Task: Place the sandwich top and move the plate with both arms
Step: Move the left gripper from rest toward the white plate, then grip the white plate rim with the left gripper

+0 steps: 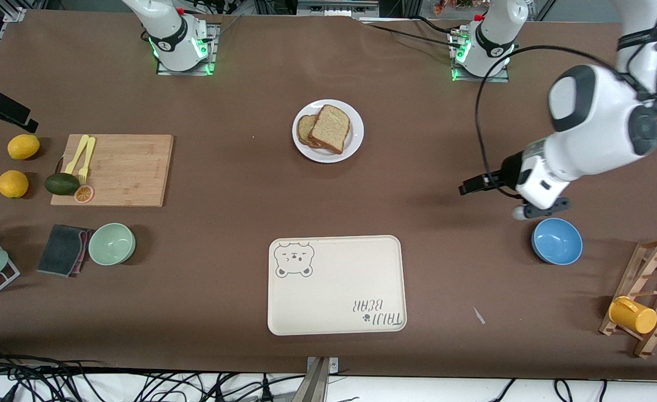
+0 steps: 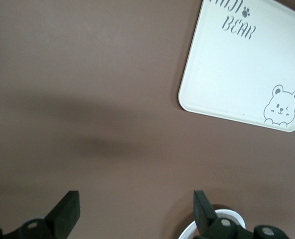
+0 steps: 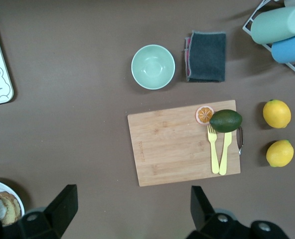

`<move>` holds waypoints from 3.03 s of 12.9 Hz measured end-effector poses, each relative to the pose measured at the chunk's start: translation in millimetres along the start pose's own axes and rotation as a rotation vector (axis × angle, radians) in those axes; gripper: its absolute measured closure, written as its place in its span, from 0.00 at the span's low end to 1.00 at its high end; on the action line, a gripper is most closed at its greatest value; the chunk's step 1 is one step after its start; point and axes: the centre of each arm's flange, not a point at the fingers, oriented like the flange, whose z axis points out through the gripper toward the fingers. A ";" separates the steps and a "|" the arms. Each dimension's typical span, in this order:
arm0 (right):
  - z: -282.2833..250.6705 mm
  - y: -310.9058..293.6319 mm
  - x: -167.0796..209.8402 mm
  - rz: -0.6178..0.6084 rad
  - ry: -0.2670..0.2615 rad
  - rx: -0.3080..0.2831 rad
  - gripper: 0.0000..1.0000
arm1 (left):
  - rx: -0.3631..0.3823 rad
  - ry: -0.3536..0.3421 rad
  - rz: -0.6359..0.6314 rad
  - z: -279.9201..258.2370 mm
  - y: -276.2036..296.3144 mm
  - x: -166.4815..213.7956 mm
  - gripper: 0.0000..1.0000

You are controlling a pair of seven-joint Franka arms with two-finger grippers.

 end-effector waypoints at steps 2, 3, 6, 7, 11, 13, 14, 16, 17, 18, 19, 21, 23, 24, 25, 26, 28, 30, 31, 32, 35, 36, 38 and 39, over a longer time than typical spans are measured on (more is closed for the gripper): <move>0.0 -2.6 2.4 -0.003 0.011 0.007 0.00 | -0.107 -0.025 -0.018 26.3 -6.6 -8.2 0.00; 2.6 -3.1 5.3 -0.003 0.014 0.010 0.00 | -0.167 -0.047 -0.018 34.2 -11.3 -11.3 0.00; 14.7 -3.3 11.1 -0.002 -0.007 0.010 0.00 | -0.307 -0.094 -0.007 56.9 -24.3 -21.9 0.00; 20.6 -3.5 14.2 -0.002 -0.015 0.009 0.00 | -0.345 -0.108 -0.004 66.8 -28.3 -27.5 0.00; 31.7 -12.5 23.6 -0.017 -0.010 0.011 0.00 | -0.435 -0.178 0.037 114.5 -28.8 -62.7 0.00; 29.7 -22.8 21.4 -0.034 -0.007 0.011 0.00 | -0.441 -0.214 0.054 136.3 -24.1 -78.9 0.00; 29.4 -25.4 20.9 -0.039 -0.007 0.012 0.00 | -0.448 -0.228 0.063 145.8 -25.0 -86.1 0.01; 29.2 -26.8 20.7 -0.042 -0.006 0.012 0.00 | -0.447 -0.226 0.076 165.5 -27.5 -99.5 0.02; 29.1 -25.6 20.9 -0.040 -0.005 0.011 0.00 | -0.416 -0.203 0.080 179.2 -26.3 -107.4 0.02; 28.9 -23.6 21.3 -0.037 -0.004 0.011 0.00 | -0.385 -0.184 0.085 194.2 -21.7 -118.1 0.02; 28.3 -23.0 21.5 -0.036 -0.002 0.012 0.00 | -0.373 -0.178 0.088 208.6 -14.7 -130.0 0.02; 26.3 -25.4 20.6 -0.041 0.002 0.012 0.00 | -0.403 -0.178 0.105 227.5 -3.9 -148.9 0.02; 20.9 -23.8 16.8 -0.038 0.004 0.012 0.00 | -0.453 -0.159 0.133 235.6 -8.1 -156.8 0.02; 17.3 -21.4 14.9 -0.034 0.008 0.012 0.00 | -0.470 -0.147 0.151 238.8 -12.5 -159.7 0.03; 14.3 -20.4 13.8 -0.032 0.015 0.013 0.00 | -0.482 -0.139 0.168 242.5 -16.7 -163.8 0.03; 12.0 -21.9 13.8 -0.035 0.027 0.014 0.00 | -0.492 -0.133 0.180 245.8 -19.9 -168.1 0.02; 9.0 -28.8 14.8 -0.046 0.048 0.016 0.00 | -0.503 -0.137 0.197 252.6 -22.0 -179.6 0.03; 8.9 -28.4 15.0 -0.046 0.048 0.016 0.00 | -0.520 -0.142 0.203 260.6 -22.4 -194.1 0.03; 9.7 -27.2 15.6 -0.044 0.047 0.016 0.00 | -0.539 -0.134 0.201 265.8 -22.0 -202.3 0.03; 10.5 -27.1 16.6 -0.043 0.048 0.016 0.00 | -0.556 -0.127 0.201 271.9 -21.1 -211.3 0.03; 15.0 -32.2 21.1 -0.051 0.058 0.019 0.00 | -0.593 -0.119 0.207 288.0 -16.3 -238.5 0.03; 16.6 -35.3 23.5 -0.056 0.066 0.019 0.00 | -0.602 -0.111 0.205 290.8 -16.0 -243.1 0.03; 23.1 -40.3 29.6 -0.065 0.077 0.013 0.00 | -0.619 -0.083 0.206 295.9 -19.3 -246.0 0.03; 27.6 -39.3 32.4 -0.064 0.074 0.010 0.00 | -0.623 -0.072 0.209 300.2 -21.9 -247.9 0.03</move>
